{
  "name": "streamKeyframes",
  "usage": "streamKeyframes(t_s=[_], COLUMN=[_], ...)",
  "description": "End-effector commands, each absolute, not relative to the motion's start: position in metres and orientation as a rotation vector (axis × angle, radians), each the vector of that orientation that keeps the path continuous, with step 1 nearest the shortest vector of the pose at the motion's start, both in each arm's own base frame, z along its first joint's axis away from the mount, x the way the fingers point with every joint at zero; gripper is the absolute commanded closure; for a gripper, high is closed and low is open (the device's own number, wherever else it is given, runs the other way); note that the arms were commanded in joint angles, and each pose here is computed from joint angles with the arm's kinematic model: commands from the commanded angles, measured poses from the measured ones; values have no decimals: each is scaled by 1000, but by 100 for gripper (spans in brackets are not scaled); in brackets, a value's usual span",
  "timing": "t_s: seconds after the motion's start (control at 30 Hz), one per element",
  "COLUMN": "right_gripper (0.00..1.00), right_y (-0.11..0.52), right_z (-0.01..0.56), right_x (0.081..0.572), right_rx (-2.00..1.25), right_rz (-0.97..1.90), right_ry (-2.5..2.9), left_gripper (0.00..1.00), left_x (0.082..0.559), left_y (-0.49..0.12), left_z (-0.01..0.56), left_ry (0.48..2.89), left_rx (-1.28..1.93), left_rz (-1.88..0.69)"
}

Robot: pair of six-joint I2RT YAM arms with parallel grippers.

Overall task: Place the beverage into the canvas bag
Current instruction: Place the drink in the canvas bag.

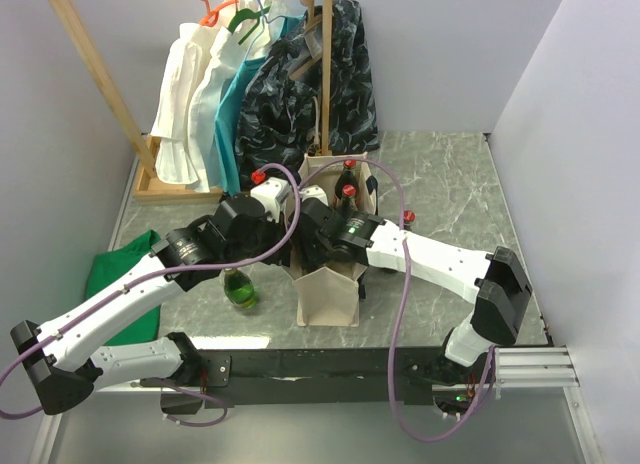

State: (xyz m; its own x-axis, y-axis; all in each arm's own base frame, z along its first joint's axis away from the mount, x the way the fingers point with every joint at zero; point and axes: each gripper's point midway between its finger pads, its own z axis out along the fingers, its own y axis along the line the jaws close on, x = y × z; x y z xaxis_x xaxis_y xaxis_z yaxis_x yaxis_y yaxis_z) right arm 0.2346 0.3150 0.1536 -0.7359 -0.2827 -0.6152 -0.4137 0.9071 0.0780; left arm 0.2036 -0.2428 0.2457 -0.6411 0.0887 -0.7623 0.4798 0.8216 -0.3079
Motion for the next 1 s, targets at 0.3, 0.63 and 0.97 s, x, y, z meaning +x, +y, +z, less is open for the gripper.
streamKeyframes(t_s=[0.3,0.63,0.97], right_gripper=[100,100,100], right_y=[323,322,320], right_z=[157,148,140], right_x=[243,242,243], right_rx=[-443,-442,-436], right_rz=[342,340,344], right_ry=[2408,2430,2450], left_gripper=[99,99,99], left_x=[209,208,207], left_y=[-238,-234,-228], left_z=[266,267,268], left_ry=[2158,2160,2161], left_rx=[384,373,355], left_rz=[-619,-600,-585])
